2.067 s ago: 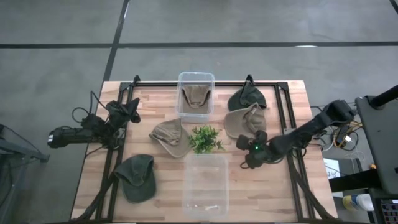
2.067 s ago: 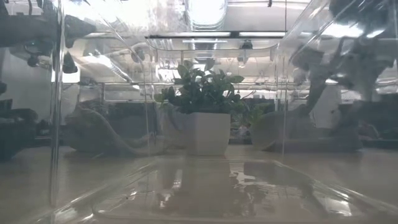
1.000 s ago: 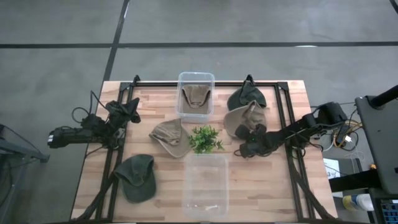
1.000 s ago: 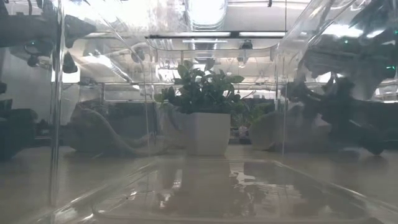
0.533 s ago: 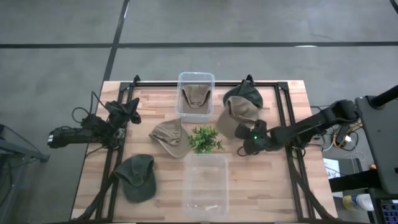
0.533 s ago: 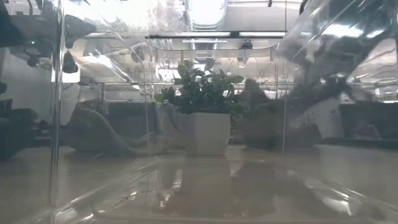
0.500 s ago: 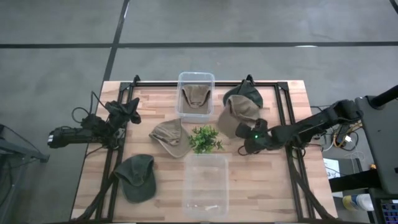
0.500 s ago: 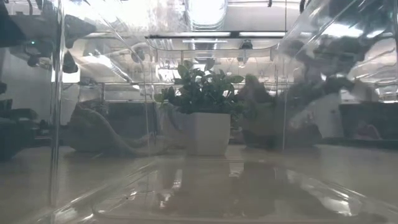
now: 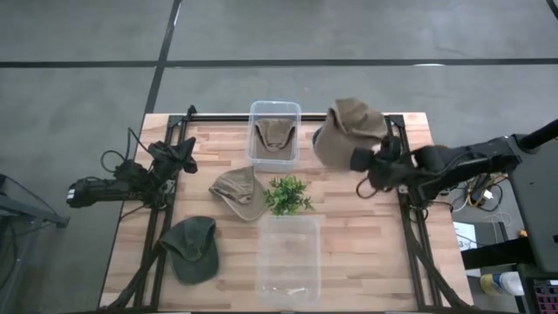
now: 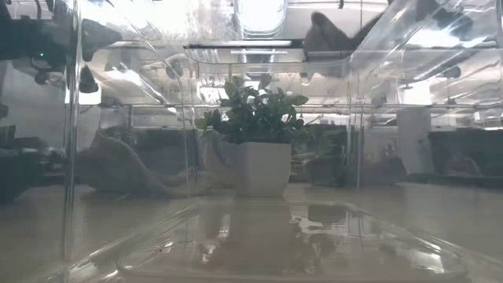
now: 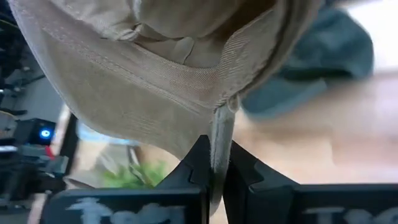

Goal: Pick & Place hat
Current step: Put the right brown cap into the top transparent bin

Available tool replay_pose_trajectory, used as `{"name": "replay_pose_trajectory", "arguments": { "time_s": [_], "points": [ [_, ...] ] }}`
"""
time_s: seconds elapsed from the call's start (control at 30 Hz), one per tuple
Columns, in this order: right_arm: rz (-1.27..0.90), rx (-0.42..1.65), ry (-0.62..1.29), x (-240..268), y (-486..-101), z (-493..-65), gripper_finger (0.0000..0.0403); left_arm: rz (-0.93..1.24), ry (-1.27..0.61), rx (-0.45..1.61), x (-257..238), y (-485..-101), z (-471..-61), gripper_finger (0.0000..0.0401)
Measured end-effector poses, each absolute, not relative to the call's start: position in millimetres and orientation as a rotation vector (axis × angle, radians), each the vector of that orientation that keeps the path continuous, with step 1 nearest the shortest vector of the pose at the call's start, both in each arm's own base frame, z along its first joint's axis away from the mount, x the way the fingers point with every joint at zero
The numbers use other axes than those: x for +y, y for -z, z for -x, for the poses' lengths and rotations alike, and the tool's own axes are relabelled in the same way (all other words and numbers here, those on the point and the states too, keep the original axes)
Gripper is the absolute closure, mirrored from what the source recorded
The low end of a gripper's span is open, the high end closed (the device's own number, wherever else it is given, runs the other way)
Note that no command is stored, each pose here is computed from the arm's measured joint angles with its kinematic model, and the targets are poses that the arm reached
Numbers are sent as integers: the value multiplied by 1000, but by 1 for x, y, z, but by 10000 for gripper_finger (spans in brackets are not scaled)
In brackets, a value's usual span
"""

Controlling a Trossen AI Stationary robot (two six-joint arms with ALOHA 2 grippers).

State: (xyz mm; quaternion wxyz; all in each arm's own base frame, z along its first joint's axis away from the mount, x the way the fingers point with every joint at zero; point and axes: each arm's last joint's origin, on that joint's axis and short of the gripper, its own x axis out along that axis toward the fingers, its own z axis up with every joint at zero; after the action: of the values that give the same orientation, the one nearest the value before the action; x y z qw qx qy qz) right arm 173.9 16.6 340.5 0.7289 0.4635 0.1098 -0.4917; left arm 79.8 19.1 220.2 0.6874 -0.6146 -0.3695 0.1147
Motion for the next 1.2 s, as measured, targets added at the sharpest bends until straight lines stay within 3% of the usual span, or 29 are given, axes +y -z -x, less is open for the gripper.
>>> {"name": "replay_pose_trajectory", "arguments": {
  "time_s": [0.23,0.5,0.9,1.2],
  "points": [
    [-965,305,981,-5,-387,-194,392,1350,-275,-826,19,-220,-80,401],
    [-912,396,919,-35,-409,-235,391,1351,-275,-828,19,-220,-80,401],
    [-842,547,869,-115,-381,-319,390,1354,-273,-830,19,-220,-80,401],
    [-916,704,774,-161,-341,-368,390,1353,-274,-830,19,-220,-80,401]
  ]
}}
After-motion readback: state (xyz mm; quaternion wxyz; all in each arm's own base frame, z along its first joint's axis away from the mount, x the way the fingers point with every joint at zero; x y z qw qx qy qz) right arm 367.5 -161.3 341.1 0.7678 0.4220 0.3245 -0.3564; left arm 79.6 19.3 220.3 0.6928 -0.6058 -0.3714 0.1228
